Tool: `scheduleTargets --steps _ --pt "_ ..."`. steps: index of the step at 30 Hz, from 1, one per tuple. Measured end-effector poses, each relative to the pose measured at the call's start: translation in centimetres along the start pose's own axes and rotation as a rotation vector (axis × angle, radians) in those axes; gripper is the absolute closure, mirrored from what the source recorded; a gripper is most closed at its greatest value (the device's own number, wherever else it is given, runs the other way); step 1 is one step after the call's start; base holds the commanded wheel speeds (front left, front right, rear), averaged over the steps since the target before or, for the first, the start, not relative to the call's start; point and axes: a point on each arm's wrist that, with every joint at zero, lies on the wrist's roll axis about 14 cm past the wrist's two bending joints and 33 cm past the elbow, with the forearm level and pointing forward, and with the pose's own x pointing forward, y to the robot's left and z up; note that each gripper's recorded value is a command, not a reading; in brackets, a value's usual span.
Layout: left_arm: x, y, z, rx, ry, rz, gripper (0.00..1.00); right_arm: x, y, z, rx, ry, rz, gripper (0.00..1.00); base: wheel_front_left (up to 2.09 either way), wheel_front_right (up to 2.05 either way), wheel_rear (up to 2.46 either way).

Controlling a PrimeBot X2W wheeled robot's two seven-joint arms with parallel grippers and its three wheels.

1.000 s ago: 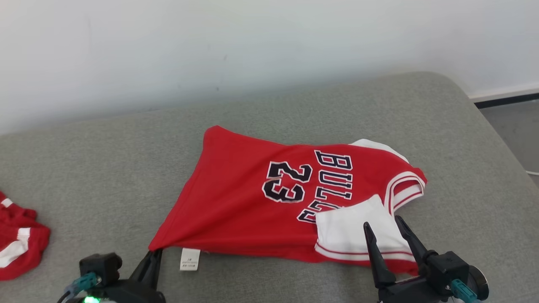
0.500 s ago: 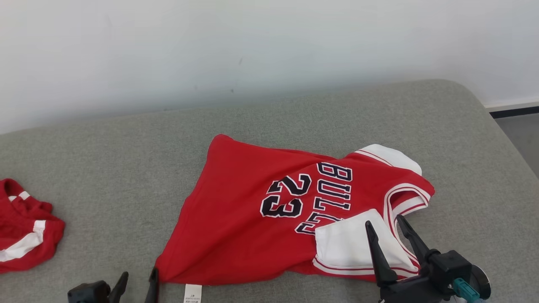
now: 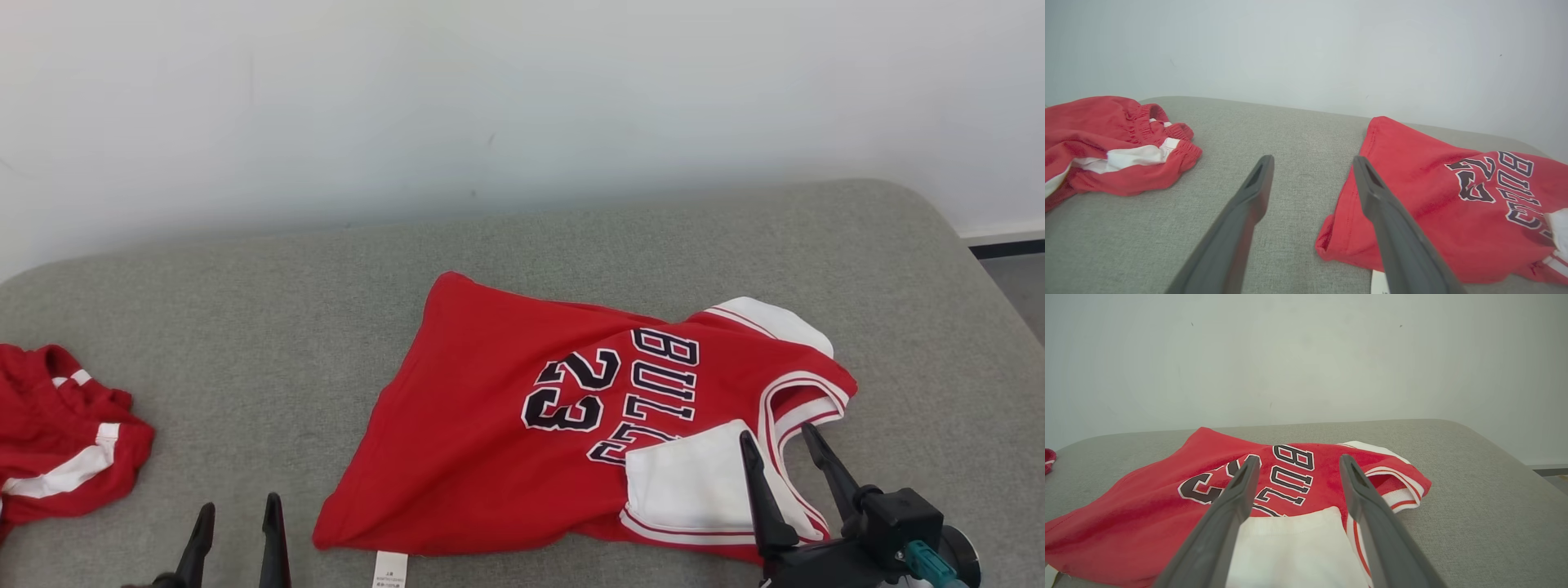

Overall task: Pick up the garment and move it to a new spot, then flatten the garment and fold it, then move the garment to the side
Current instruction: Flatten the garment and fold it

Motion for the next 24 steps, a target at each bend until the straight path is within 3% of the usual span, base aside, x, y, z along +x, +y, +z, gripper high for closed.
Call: scheduleTargets --steps 10,18,24 --pt "-2.0 1.7 3.4 0.038 -0.118 0.065 0.00 -0.3 -0.6 0.3 -0.003 -0.004 -0.017 0.00 0.00 0.00 0.00" --pt "-3.0 2.3 3.7 0.040 -0.129 0.081 0.00 -0.4 -0.6 -0.4 0.012 0.035 -0.018 0.00 0.00 0.00 0.00" --pt "-3.0 2.0 2.8 0.043 -0.104 0.066 0.00 0.9 -4.0 -2.1 0.038 0.221 -0.112 0.00 0.00 0.00 0.00"
